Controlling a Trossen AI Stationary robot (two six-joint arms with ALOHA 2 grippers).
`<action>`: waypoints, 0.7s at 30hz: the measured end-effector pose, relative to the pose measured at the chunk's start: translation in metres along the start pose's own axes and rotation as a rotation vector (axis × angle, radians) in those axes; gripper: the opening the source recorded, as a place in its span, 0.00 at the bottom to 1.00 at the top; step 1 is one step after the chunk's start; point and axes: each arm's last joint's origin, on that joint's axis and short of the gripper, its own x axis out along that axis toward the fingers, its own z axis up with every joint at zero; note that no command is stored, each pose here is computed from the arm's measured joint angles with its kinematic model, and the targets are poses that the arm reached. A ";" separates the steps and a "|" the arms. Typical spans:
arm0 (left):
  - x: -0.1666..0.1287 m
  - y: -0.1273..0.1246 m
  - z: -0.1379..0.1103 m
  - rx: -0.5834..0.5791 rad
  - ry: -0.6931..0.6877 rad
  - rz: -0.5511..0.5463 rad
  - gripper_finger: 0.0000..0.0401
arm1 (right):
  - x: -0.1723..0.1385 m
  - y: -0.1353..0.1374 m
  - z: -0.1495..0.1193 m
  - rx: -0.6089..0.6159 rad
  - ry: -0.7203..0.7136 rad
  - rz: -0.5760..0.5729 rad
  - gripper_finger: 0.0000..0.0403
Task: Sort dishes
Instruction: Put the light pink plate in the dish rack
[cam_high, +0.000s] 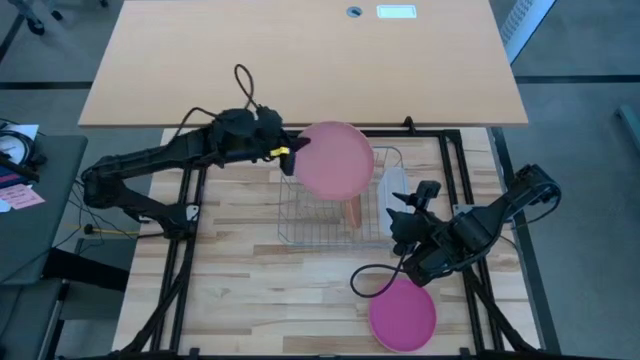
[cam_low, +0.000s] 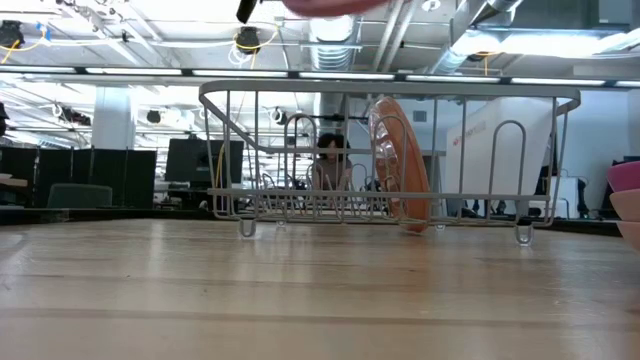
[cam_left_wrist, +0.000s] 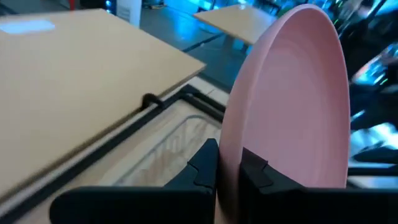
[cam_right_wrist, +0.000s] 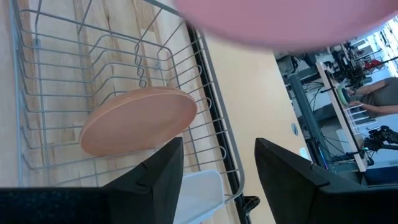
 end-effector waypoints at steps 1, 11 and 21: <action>-0.004 0.001 0.001 -0.030 0.009 -0.017 0.03 | 0.000 0.000 0.000 0.000 0.001 0.001 0.50; -0.031 0.027 0.006 -0.227 0.230 -0.243 0.03 | 0.000 0.000 0.000 0.005 0.004 0.012 0.50; -0.031 0.057 0.006 -0.388 0.424 -0.414 0.03 | 0.000 0.001 0.000 0.004 0.005 0.012 0.50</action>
